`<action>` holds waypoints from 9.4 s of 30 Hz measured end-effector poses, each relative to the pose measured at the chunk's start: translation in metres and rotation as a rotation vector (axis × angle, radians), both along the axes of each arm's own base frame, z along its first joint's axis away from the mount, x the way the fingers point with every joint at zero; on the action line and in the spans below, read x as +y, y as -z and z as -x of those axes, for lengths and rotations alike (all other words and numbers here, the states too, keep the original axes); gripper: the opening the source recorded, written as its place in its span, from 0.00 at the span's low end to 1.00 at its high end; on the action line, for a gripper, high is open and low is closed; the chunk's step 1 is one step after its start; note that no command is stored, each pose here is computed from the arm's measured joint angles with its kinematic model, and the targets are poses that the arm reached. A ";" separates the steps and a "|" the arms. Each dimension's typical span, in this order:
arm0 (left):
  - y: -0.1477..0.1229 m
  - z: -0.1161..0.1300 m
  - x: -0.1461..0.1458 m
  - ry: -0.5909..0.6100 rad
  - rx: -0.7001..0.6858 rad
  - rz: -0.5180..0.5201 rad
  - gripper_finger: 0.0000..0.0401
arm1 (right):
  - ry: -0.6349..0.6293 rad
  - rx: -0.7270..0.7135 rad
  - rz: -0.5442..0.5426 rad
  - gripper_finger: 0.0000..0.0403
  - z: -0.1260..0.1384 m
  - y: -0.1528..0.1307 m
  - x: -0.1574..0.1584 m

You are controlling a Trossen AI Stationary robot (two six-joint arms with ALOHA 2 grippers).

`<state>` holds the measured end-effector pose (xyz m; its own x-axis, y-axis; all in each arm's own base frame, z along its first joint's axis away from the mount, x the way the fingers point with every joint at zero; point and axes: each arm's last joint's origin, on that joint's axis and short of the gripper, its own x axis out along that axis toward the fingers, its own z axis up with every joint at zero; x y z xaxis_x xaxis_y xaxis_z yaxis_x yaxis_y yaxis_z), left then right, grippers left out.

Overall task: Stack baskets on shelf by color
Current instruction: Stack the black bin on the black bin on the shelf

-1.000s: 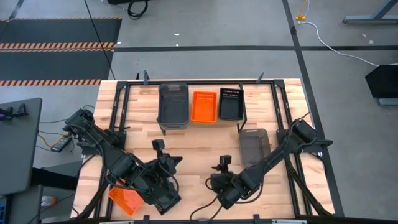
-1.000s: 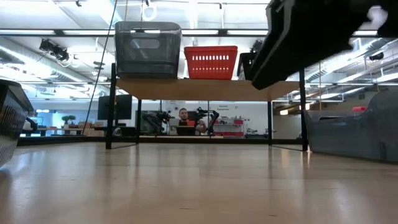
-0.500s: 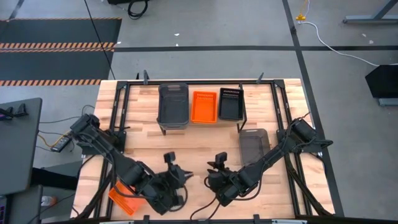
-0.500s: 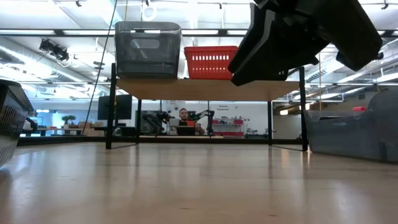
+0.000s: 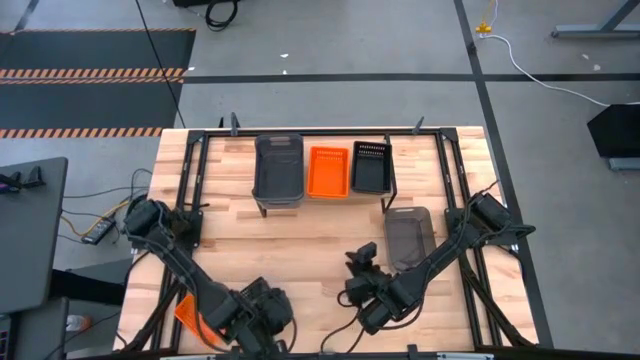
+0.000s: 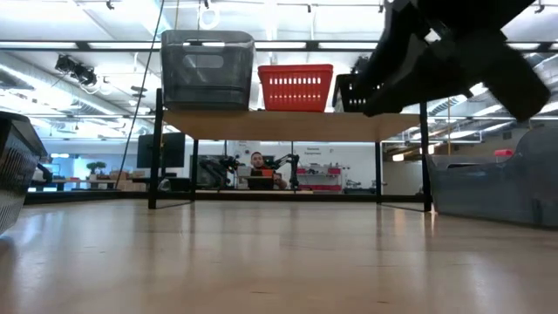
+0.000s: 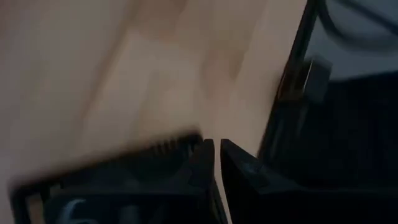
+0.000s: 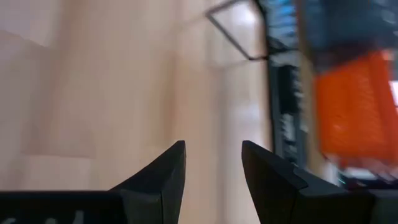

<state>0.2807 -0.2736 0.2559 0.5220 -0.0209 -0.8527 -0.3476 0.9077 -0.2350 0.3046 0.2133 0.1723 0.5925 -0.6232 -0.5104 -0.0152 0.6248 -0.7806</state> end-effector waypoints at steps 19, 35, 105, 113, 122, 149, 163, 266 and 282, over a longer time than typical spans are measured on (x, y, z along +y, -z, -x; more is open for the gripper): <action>0.037 0.003 -0.020 0.069 0.183 0.034 0.21 | 0.226 -0.128 -0.059 0.38 0.039 -0.003 0.000; 0.063 -0.002 -0.026 0.065 0.260 0.033 0.48 | 0.225 -0.204 -0.124 0.38 0.057 -0.003 0.017; 0.010 -0.109 0.056 0.572 -0.023 -0.477 0.39 | 0.172 -0.271 -0.135 0.37 0.064 -0.014 0.032; -0.050 -0.089 0.057 0.399 -0.184 -0.674 0.32 | 0.124 -0.391 -0.169 0.37 0.055 -0.014 0.041; -0.086 -0.077 0.083 0.297 -0.252 -0.730 0.27 | 0.014 -0.393 -0.280 0.37 0.029 -0.016 0.060; -0.072 0.024 0.134 0.031 -0.608 -0.635 0.17 | -0.011 -0.209 -0.694 0.37 -0.049 -0.014 0.008; -0.077 0.027 0.123 0.047 -0.666 -0.607 0.16 | -0.100 -0.247 -0.743 0.37 -0.046 0.014 0.001; -0.076 0.027 0.123 0.053 -0.654 -0.614 0.13 | 0.104 -0.142 -0.623 0.04 0.053 -0.163 -0.205; -0.076 0.027 0.123 0.053 -0.654 -0.613 0.12 | 0.140 -0.118 -0.617 0.24 0.056 -0.161 -0.208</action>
